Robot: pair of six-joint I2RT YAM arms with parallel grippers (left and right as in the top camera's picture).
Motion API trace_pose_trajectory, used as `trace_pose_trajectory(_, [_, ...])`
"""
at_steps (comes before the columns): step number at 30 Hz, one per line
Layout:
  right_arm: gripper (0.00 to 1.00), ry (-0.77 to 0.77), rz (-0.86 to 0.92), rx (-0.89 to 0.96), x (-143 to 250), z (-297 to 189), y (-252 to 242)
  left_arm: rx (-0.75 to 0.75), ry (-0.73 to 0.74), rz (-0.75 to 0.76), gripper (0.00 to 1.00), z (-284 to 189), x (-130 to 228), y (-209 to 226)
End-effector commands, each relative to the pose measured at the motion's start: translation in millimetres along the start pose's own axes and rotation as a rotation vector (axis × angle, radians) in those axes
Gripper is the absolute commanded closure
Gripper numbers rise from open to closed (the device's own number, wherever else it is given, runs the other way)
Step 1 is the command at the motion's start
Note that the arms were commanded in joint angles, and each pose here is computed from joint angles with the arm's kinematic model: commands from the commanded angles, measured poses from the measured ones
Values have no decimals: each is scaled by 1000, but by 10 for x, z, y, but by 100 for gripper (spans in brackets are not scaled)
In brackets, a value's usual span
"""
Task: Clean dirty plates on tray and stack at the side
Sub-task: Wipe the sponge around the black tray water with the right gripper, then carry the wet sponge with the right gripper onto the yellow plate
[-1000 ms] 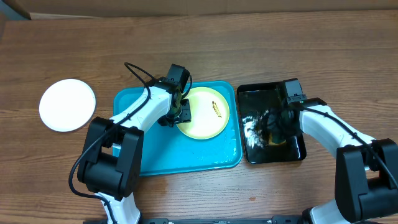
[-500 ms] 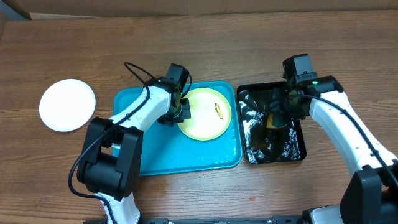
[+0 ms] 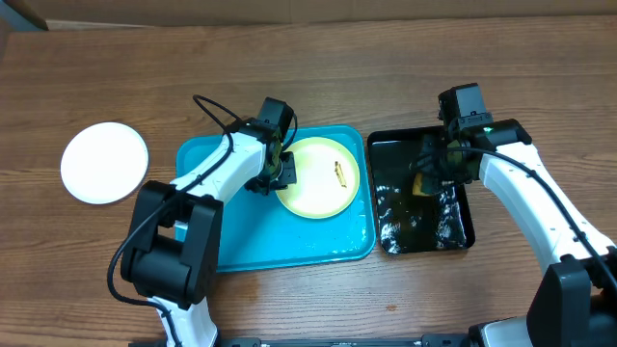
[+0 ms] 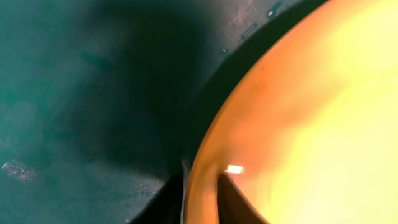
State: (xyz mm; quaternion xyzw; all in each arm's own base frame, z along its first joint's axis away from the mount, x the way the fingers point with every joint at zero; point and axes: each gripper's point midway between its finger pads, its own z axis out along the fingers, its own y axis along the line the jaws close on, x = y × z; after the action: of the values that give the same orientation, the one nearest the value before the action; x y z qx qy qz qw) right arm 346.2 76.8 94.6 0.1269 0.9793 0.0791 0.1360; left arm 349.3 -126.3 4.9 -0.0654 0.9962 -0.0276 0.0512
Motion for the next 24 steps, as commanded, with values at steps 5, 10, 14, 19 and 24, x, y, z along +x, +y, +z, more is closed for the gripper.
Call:
trace_pose_trajectory(5, [96, -43, -63, -25, -108, 36, 72, -51, 43, 2, 73, 163, 101, 117])
trace_pose_trajectory(10, [96, -97, -69, 3, -223, 93, 36, -51, 43, 2, 72, 163, 101, 116])
trace_pose_trajectory(14, [96, -120, -113, -7, -262, 118, 87, -51, 46, 2, 68, 162, 107, 118])
trace_pose_trajectory(19, [96, -125, -150, -11, -264, 124, 109, -52, 46, -1, 68, 162, 108, 119])
trace_pose_trajectory(24, [96, -60, -306, -173, -76, 113, 440, -51, 47, -1, 79, 162, 110, 117])
